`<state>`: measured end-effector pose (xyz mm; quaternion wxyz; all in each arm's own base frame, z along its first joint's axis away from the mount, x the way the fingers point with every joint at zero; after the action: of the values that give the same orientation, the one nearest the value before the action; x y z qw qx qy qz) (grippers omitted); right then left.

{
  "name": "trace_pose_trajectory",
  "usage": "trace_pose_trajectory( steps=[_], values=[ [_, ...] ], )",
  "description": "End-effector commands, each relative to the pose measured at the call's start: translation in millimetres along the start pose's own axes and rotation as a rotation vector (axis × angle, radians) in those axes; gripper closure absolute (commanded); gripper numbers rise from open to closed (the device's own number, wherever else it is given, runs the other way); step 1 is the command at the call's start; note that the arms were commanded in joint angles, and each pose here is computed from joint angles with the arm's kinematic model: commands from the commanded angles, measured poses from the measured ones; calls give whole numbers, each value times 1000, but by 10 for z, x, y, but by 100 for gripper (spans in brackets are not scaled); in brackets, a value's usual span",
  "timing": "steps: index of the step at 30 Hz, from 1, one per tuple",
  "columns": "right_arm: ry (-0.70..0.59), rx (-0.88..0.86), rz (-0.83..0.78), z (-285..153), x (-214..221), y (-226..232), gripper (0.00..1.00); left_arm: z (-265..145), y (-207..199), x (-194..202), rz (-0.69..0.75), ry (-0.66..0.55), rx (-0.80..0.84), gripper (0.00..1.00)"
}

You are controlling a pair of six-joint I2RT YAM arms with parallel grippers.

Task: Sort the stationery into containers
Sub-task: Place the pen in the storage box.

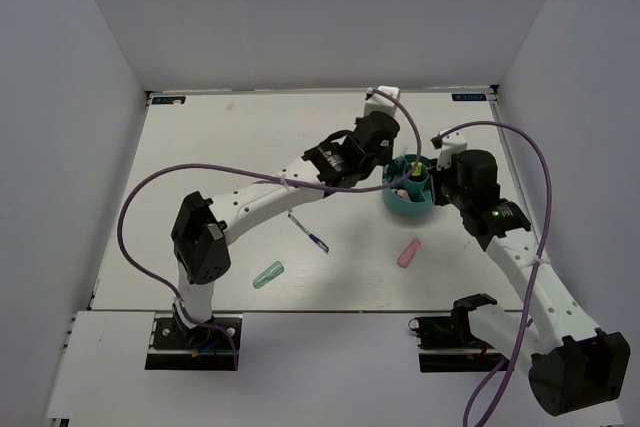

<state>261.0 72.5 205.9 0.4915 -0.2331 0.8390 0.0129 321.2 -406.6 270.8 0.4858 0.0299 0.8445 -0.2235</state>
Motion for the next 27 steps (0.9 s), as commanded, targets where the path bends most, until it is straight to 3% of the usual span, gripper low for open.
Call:
trace_pose_trajectory(
  steps=[1, 8, 27],
  values=[
    [-19, 43, -4, 38, -25, -74, 77, -26, -272, -627, 166, -335, 58, 100],
    [-13, 70, -9, 63, 1, -122, 77, 444, -483, -558, 250, -351, 38, 100],
    [-16, 105, 10, 46, 39, -221, 77, 768, -277, -16, 155, -249, 23, 100]
  ],
)
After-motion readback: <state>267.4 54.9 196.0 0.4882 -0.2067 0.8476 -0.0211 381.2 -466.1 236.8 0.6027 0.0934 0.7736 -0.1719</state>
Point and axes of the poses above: each gripper's point midway between its finger pads, its own z axis out along the fingers, its own y axis along the line the jaws close on, x = y × z, the point moved 4 cm from there along -z, back along the fingers, and after that the axes turned 8 degrees about -z, right-handed, at the moved point
